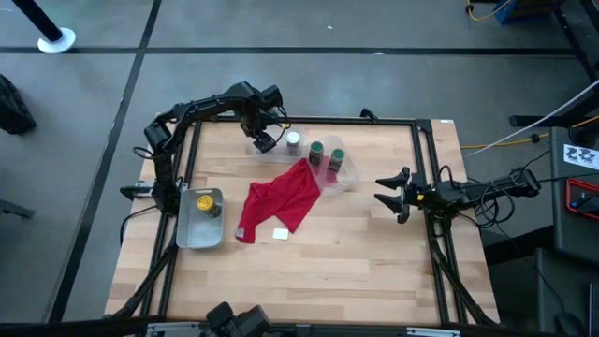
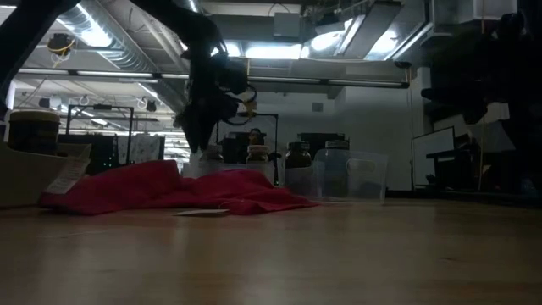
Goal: Sort spices by type
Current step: Put the white seasoning bottle into the left transparent bin, then return to Home Position
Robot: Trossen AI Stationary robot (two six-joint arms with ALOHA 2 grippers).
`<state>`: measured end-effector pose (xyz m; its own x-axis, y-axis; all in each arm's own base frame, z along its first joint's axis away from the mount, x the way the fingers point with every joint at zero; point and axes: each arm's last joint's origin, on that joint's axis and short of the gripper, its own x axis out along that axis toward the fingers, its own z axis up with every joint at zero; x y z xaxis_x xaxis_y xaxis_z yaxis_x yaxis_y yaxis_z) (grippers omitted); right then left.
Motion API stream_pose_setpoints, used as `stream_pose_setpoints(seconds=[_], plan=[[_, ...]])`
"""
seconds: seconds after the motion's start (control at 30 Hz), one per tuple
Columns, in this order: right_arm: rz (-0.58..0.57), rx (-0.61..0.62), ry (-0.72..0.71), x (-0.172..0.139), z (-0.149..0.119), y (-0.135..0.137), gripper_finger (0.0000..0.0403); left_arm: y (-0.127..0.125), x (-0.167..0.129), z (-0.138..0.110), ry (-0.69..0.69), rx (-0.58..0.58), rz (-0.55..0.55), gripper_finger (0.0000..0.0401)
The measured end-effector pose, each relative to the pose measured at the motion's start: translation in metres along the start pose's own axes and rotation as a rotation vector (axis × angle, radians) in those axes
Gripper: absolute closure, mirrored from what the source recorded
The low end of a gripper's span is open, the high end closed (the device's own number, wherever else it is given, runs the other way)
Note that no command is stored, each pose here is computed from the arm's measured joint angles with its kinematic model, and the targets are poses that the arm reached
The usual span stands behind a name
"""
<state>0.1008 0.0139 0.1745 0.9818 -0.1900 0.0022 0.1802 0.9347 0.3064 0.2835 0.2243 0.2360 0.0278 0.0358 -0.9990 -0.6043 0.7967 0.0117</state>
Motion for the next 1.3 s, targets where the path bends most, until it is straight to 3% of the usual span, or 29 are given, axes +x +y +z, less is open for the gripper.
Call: stream_pose_setpoints(seconds=[0.17, 0.33, 0.57, 0.7, 0.83, 0.97, 1.1, 1.3], plan=[[-0.009, -0.015, 0.029, 0.0, -0.003, -0.001, 0.0139, -0.001, -0.027, -0.007, 0.028, 0.011, -0.001, 0.0189], [-0.011, -0.017, 0.034, 0.0, -0.004, -0.001, 0.0139, -0.008, -0.065, -0.028, -0.058, 0.032, -0.003, 0.0189], [-0.027, -0.03, 0.053, 0.0, -0.005, -0.002, 0.0139, -0.036, -0.135, -0.089, -0.381, 0.108, -0.031, 0.0189], [-0.029, -0.036, 0.06, 0.0, -0.006, -0.002, 0.0139, -0.057, -0.153, -0.134, -0.593, 0.159, -0.099, 0.0189], [-0.031, -0.042, 0.064, 0.0, -0.006, -0.002, 0.0139, -0.073, -0.148, -0.176, -0.736, 0.235, -0.192, 0.0189], [-0.031, -0.043, 0.065, 0.0, -0.006, -0.002, 0.0139, -0.087, -0.123, -0.204, -0.87, 0.299, -0.312, 0.0189], [-0.032, -0.044, 0.067, 0.0, -0.006, -0.003, 0.0139, -0.098, -0.094, -0.218, -1.02, 0.351, -0.426, 0.0189], [-0.033, -0.046, 0.069, 0.0, -0.006, -0.003, 0.0139, -0.102, -0.052, -0.228, -1.137, 0.366, -0.508, 0.0189]])
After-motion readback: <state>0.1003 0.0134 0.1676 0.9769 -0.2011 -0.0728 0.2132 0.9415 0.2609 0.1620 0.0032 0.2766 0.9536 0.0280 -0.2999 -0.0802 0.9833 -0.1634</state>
